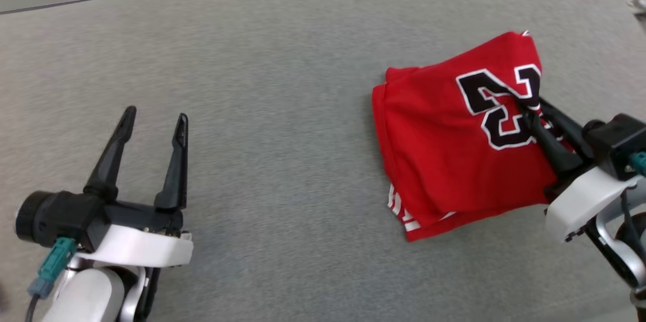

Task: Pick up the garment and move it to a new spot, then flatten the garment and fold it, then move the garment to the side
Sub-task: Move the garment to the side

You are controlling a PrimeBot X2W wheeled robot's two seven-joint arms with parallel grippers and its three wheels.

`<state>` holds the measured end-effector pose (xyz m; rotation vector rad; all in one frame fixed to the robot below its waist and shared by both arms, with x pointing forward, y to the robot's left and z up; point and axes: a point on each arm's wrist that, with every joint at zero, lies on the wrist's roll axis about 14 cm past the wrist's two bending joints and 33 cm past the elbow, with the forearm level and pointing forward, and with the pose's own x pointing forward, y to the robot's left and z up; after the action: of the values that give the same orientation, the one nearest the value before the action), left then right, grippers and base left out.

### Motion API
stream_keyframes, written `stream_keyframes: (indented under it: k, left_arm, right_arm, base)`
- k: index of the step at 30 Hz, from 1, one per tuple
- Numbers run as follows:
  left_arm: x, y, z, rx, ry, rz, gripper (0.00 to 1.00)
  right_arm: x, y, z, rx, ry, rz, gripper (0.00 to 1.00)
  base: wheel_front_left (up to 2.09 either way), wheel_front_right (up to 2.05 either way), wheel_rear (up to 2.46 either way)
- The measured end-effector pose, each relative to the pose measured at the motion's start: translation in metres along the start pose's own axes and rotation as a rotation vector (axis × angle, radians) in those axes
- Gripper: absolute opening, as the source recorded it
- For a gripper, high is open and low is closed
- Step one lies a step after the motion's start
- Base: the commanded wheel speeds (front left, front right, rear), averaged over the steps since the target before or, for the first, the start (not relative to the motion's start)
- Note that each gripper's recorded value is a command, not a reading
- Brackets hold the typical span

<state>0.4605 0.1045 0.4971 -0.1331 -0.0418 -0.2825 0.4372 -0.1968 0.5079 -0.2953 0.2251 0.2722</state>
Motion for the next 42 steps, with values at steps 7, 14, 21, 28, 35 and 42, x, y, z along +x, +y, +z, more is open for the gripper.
stream_keyframes:
  k: [7,14,21,28,35,42]
  left_arm:
    - [0.035,-0.037,-0.012,0.001,0.019,-0.158,1.00]
    - [0.062,-0.054,-0.027,-0.001,0.035,-0.260,1.00]
    - [0.068,-0.055,-0.046,-0.006,0.055,-0.285,1.00]
    - [0.069,-0.045,-0.058,-0.008,0.074,-0.267,1.00]
    - [0.066,-0.041,-0.049,-0.006,0.049,-0.238,1.00]
    - [0.050,-0.030,-0.027,-0.009,0.026,-0.170,1.00]
  right_arm:
    - [-0.006,-0.051,-0.020,-0.011,0.053,-0.125,0.00]
    - [0.011,-0.119,-0.057,-0.013,0.125,-0.259,0.00]
    - [0.029,-0.157,-0.093,-0.061,0.195,-0.318,0.00]
    - [0.046,-0.174,-0.108,-0.038,0.183,-0.375,1.00]
    - [0.041,-0.182,-0.084,0.071,0.023,-0.471,1.00]
    - [0.034,-0.129,-0.017,0.200,-0.275,-0.423,1.00]
  base:
    - [0.00,0.00,0.00]
    - [0.00,0.00,0.00]
    - [0.00,0.00,0.00]
    - [0.00,0.00,0.00]
    - [0.00,0.00,0.00]
    - [0.00,0.00,0.00]
